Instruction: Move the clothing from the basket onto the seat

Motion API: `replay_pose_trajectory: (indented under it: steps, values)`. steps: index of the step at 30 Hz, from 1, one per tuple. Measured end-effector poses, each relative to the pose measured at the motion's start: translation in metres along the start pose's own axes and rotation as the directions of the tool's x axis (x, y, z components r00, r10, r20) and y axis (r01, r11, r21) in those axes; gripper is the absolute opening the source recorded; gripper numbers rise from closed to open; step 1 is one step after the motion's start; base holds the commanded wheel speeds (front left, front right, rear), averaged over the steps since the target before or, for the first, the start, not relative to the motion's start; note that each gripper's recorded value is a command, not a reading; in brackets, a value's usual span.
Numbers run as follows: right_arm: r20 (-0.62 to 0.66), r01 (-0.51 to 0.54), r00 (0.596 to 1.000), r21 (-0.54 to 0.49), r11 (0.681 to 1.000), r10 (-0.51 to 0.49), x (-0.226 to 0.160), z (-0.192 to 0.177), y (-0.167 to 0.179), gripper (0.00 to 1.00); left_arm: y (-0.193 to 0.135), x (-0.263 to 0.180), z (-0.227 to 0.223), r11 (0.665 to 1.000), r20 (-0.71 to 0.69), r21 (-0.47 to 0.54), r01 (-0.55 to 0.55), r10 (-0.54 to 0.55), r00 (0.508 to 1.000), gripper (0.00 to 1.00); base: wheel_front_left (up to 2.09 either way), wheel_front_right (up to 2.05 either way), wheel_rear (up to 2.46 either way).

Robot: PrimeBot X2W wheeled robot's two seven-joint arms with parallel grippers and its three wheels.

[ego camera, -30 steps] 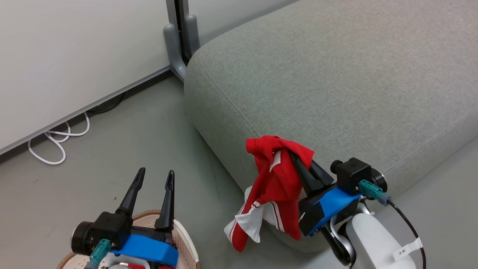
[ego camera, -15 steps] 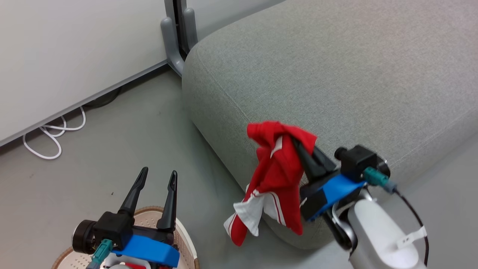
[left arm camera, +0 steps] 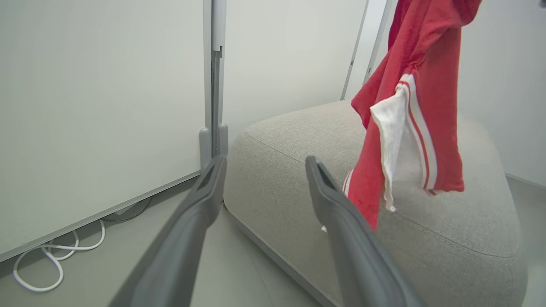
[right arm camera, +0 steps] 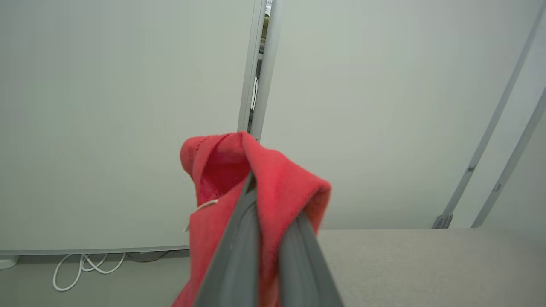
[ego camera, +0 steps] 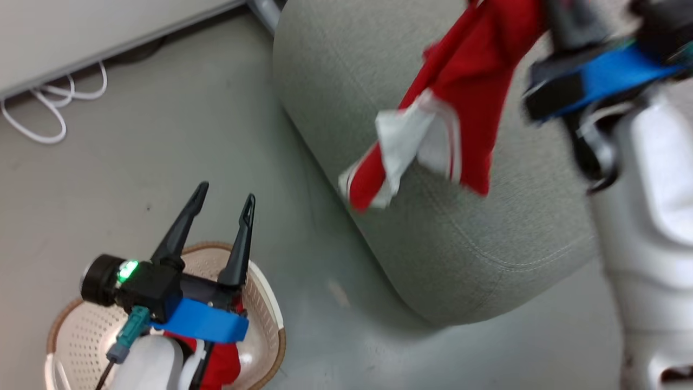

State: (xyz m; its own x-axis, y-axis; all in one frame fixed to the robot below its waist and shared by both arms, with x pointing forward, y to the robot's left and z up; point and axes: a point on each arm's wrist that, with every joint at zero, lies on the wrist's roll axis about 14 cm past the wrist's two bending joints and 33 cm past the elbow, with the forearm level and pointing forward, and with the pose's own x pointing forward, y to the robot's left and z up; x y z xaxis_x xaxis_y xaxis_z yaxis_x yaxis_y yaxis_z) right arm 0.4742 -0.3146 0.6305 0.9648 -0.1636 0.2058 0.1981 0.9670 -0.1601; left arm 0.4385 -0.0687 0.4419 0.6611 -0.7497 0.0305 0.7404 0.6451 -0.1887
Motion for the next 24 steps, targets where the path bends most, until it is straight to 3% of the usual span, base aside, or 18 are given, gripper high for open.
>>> replay_pose_trajectory:
  steps: [6, 12, 19, 24]
  values:
    - [0.089, 0.102, 0.992, -0.093, 0.990, -0.094, 0.059, 0.031, -0.044, 0.00, 0.034, 0.007, -0.016, 1.000, 0.006, 0.004, -0.024, 0.024, 1.000, 1.00, 0.00, 0.00, 0.00]
    - [0.075, 0.194, 0.980, -0.113, 0.975, -0.186, 0.095, 0.005, -0.073, 0.00, 0.062, 0.008, -0.041, 0.999, -0.005, 0.002, -0.046, 0.046, 0.999, 1.00, 0.00, 0.00, 0.00]
    - [-0.086, 0.195, 0.974, -0.152, 0.969, -0.209, 0.109, -0.092, -0.066, 0.00, 0.084, 0.007, -0.068, 0.998, -0.023, -0.015, -0.068, 0.067, 0.997, 1.00, 0.00, 0.00, 0.00]
    - [-0.251, 0.200, 0.940, -0.147, 0.969, -0.232, 0.089, -0.172, -0.061, 0.00, 0.097, 0.005, -0.079, 0.996, -0.034, -0.009, -0.093, 0.093, 0.995, 1.00, 0.00, 0.00, 0.00]
